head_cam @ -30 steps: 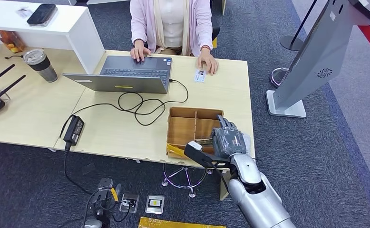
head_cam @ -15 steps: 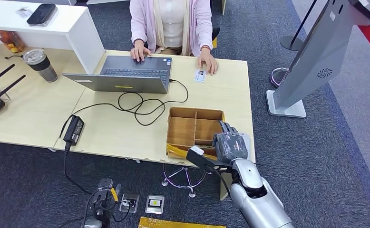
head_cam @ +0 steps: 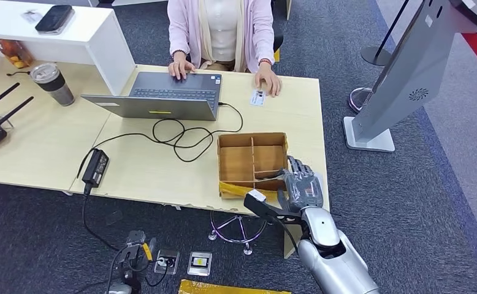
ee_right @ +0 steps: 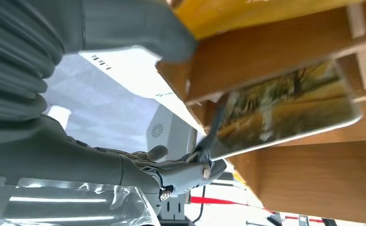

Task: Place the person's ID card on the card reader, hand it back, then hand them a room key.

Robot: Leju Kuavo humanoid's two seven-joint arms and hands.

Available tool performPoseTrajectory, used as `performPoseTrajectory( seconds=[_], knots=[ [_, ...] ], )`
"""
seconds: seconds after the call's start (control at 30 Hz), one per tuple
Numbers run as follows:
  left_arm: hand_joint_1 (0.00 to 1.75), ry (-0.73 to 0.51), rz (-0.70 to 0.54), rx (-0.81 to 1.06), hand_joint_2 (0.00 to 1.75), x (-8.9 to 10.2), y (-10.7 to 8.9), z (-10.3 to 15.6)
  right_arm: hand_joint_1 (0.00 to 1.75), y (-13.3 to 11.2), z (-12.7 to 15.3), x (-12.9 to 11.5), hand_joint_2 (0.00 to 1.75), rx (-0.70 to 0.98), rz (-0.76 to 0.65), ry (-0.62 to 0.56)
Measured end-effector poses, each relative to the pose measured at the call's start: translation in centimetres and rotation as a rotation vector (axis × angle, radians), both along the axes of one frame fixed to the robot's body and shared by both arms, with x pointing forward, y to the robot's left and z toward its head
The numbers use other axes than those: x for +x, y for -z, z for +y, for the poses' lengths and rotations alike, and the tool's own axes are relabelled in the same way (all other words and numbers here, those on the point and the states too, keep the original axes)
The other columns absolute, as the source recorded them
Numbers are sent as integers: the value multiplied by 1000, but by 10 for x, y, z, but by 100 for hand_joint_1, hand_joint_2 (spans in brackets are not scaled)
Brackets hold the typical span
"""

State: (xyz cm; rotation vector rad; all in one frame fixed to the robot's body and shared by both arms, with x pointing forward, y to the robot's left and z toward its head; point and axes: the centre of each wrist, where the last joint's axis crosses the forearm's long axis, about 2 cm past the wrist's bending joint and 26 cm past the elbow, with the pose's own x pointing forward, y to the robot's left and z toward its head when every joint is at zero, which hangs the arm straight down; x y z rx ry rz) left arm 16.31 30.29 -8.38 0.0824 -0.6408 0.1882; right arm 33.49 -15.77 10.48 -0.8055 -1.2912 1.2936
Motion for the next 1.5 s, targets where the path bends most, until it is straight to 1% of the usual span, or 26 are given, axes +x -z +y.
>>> performPoseTrajectory(
  seconds=[0.47,0.87,1.17,1.3,1.5],
  knots=[
    [0,13,-1,1,0,0,0,0,0,-22,-11,9,175,-33,-76,10],
    [0,27,-4,-10,0,0,0,0,0,-29,-16,12,175,-32,-98,18],
    [0,33,-4,-7,0,0,0,0,0,-25,-14,7,175,-24,-84,0],
    [0,34,-4,-5,0,0,0,0,0,-19,-10,1,175,6,-57,-18],
    [0,36,-5,-3,0,1,0,-1,0,-16,-10,-3,175,45,-25,-22]
  ],
)
